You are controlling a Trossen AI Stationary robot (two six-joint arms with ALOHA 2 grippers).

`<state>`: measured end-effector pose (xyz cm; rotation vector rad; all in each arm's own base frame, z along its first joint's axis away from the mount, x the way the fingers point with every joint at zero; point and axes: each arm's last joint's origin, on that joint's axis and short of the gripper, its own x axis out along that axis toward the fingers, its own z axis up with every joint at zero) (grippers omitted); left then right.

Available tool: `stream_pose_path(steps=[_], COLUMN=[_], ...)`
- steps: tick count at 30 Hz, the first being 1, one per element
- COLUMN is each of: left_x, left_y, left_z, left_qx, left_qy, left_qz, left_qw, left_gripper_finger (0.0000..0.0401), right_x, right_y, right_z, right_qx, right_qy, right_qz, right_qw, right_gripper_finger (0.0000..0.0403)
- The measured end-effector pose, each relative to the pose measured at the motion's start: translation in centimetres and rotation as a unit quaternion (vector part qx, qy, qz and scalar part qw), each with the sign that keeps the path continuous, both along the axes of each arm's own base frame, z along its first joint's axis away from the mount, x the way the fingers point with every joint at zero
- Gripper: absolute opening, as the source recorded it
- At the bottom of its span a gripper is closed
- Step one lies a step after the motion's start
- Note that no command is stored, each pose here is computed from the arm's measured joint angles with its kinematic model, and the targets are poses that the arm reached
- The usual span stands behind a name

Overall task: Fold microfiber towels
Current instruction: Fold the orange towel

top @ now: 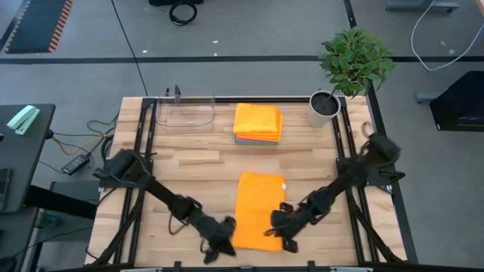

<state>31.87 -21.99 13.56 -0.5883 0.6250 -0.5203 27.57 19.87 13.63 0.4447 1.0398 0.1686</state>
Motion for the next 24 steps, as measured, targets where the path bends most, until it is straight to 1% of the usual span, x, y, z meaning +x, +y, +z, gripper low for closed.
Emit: stream_pose_path(steps=[1, 3, 4, 6, 7, 9, 11, 13, 16, 20, 22, 24], left_x=[0.7, 1.8, 2.3, 2.7, 2.8, 2.8, 2.6, 2.3, 2.1, 1.1, 0.8, 0.7], left_y=[-0.9, -2.0, -2.3, -2.5, -2.5, -2.3, -2.1, -1.9, -1.7, -1.2, -1.1, -1.2], left_z=[0.9, 2.7, 3.6, 4.8, 5.3, 5.8, 5.7, 5.2, 4.5, 2.6, 1.9, 1.5], left_qx=[0.011, 0.058, 0.088, 0.161, 0.193, 0.259, 0.314, 0.354, 0.378, 0.396, 0.401, 0.413], left_qy=[-0.023, -0.056, -0.062, -0.034, -0.020, -0.002, -0.004, -0.014, -0.027, -0.017, -0.036, -0.072], left_qz=[-0.013, -0.039, -0.049, -0.069, -0.079, -0.099, -0.123, -0.144, -0.164, -0.183, -0.189, -0.201], left_qw=[1.000, 0.996, 0.993, 0.984, 0.978, 0.961, 0.942, 0.924, 0.911, 0.900, 0.895, 0.885], left_gripper_finger=[0.0008, 0.0017, 0.0022, 0.0030, 0.0032, 0.0037, 0.0043, 0.0054, 0.0082, 0.0135, 0.0163, 0.0189], right_x=[-0.3, -1.4, -1.9, -3.0, -3.6, -4.8, -6.1, -6.9, -7.4, -7.5, -7.3, -6.9], right_y=[0.3, 0.9, 1.1, 2.0, 2.6, 3.8, 5.0, 6.2, 7.7, 8.7, 9.1, 9.6], right_z=[1.0, 2.6, 3.1, 4.4, 5.1, 5.5, 4.7, 4.0, 2.7, 0.2, -0.7, -0.9], right_qx=[0.009, 0.015, 0.013, 0.019, 0.023, 0.007, -0.034, -0.063, -0.089, -0.120, -0.135, -0.157], right_qy=[-0.009, -0.020, -0.027, -0.056, -0.072, -0.098, -0.111, -0.135, -0.167, -0.167, -0.164, -0.175], right_qz=[0.007, 0.011, 0.012, 0.016, 0.020, 0.027, 0.047, 0.069, 0.090, 0.111, 0.118, 0.126], right_qw=[1.000, 1.000, 0.999, 0.998, 0.997, 0.995, 0.992, 0.986, 0.978, 0.972, 0.970, 0.964], right_gripper_finger=[0.0000, 0.0000, 0.0001, 0.0007, 0.0012, 0.0025, 0.0039, 0.0056, 0.0089, 0.0143, 0.0169, 0.0192])
